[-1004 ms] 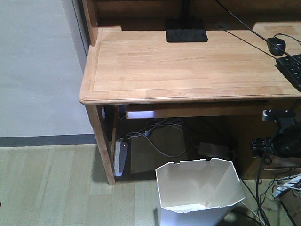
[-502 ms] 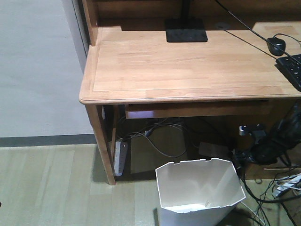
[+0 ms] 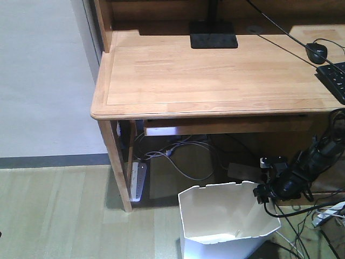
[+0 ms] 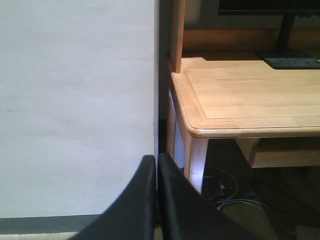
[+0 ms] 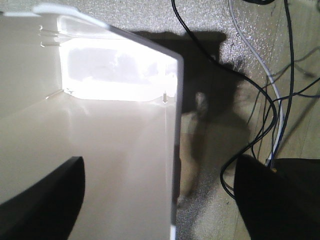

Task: Move trash bin to bedside with robot
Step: 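Close the right gripper on the bin rim and lift it slightly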

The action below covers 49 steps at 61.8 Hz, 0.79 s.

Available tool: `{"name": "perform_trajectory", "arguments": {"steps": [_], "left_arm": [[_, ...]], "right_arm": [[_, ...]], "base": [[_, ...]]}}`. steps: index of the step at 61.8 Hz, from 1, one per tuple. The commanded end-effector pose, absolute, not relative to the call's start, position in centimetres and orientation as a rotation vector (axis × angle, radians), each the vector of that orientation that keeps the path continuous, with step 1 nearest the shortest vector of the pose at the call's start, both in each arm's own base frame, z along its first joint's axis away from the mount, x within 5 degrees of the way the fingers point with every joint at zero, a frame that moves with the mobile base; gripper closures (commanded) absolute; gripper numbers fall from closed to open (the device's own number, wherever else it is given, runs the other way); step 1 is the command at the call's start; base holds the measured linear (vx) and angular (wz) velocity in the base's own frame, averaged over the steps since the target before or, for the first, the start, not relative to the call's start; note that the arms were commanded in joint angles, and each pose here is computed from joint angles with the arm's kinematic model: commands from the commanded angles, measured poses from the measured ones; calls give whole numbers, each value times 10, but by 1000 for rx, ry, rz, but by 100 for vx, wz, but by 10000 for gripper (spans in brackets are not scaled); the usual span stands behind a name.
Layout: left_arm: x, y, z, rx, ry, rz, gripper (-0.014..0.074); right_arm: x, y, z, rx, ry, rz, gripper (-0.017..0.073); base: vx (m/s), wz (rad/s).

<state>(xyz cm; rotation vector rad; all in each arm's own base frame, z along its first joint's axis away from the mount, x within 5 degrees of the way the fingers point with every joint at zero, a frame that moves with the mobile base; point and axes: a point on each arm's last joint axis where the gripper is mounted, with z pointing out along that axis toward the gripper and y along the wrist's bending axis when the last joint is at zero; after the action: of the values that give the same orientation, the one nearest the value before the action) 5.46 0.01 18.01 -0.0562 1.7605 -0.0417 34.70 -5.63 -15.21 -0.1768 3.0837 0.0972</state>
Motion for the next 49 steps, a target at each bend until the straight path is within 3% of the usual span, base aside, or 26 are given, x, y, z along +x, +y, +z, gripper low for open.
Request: {"name": "perform_trajectory", "arguments": {"steps": [1,25,35,43,49], "left_arm": [[56,0,178,-63,1705,-54,599],[56,0,178,-63,1705,-54,599],[56,0,178,-63,1705,-54,599],[56,0,178,-63,1705,-54,599],[56,0,178,-63,1705,-54,599]], "right_arm": [[365,-62,-138,-212,3020,69,-13],[373,-60,-172,-218,3057,142,-11],[375,-58,-184,-216,3086,198,36],[373,-56,-191,-196,3110,230,174],[372,-56,-192,-192,3115,234,372]], "base": [[0,0],[0,0],[0,0],[0,0],[0,0]]}}
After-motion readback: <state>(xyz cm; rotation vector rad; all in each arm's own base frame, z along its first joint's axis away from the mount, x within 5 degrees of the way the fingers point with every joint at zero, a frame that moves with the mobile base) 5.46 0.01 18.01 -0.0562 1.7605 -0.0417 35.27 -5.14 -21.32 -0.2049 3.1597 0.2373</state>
